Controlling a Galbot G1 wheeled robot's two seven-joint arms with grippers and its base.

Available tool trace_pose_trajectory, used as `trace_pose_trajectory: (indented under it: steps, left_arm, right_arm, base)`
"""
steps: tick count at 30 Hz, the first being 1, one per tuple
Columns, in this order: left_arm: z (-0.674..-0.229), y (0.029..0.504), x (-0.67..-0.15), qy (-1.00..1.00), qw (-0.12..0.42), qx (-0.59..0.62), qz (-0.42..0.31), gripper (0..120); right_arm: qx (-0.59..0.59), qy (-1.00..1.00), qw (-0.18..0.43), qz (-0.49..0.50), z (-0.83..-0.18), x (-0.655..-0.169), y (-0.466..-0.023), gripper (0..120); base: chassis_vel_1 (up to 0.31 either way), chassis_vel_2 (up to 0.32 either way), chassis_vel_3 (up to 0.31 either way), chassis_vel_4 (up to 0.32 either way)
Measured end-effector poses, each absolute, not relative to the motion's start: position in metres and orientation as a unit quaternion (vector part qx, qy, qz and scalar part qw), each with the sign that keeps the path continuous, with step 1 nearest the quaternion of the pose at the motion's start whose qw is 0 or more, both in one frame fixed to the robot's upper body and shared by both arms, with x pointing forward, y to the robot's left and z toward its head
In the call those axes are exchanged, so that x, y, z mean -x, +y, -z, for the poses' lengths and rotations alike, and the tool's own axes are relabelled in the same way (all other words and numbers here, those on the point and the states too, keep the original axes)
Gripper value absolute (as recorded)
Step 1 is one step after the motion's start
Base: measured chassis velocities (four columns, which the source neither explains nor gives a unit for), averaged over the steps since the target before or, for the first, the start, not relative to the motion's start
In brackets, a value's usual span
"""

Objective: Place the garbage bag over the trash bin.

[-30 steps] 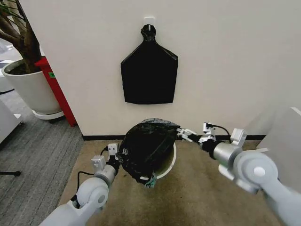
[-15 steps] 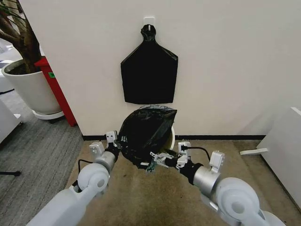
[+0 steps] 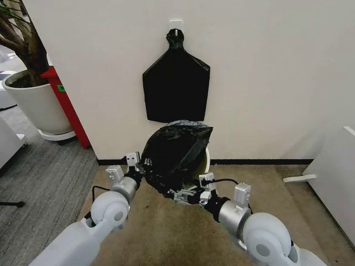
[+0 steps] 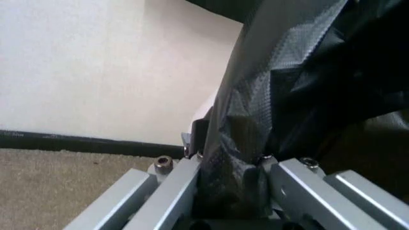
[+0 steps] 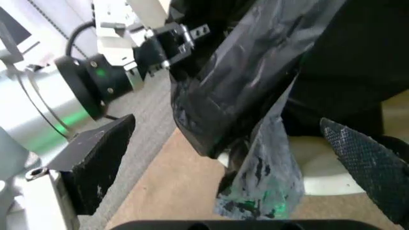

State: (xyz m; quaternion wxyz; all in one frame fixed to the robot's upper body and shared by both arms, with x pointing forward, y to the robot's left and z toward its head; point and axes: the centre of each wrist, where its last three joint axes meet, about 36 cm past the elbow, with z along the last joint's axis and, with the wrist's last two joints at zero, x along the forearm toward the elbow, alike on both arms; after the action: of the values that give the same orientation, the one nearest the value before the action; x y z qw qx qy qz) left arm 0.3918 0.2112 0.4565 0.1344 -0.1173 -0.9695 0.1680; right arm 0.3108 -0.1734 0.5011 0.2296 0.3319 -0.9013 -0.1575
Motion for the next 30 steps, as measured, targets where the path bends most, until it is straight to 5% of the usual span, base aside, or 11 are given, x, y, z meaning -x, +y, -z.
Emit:
trace_pose_trajectory:
  steps: [6, 30]
  left_arm:
    - [-0.4568, 0.2096, -0.3883, -0.970, 0.131, 0.121, -0.163, 1]
    - [-0.4613, 0.2054, -0.3851, -0.970, 0.122, 0.130, -0.166, 1]
  right_arm:
    - [-0.334, -0.901, 0.230, 0.154, -0.5047, -0.3072, -0.1719, 93]
    - [-0.322, -0.903, 0.245, 0.144, -0.4974, -0.3049, -0.1661, 2]
  base:
    - [0.000, 0.000, 0.000, 0.000]
    - [0.000, 0.000, 0.000, 0.000]
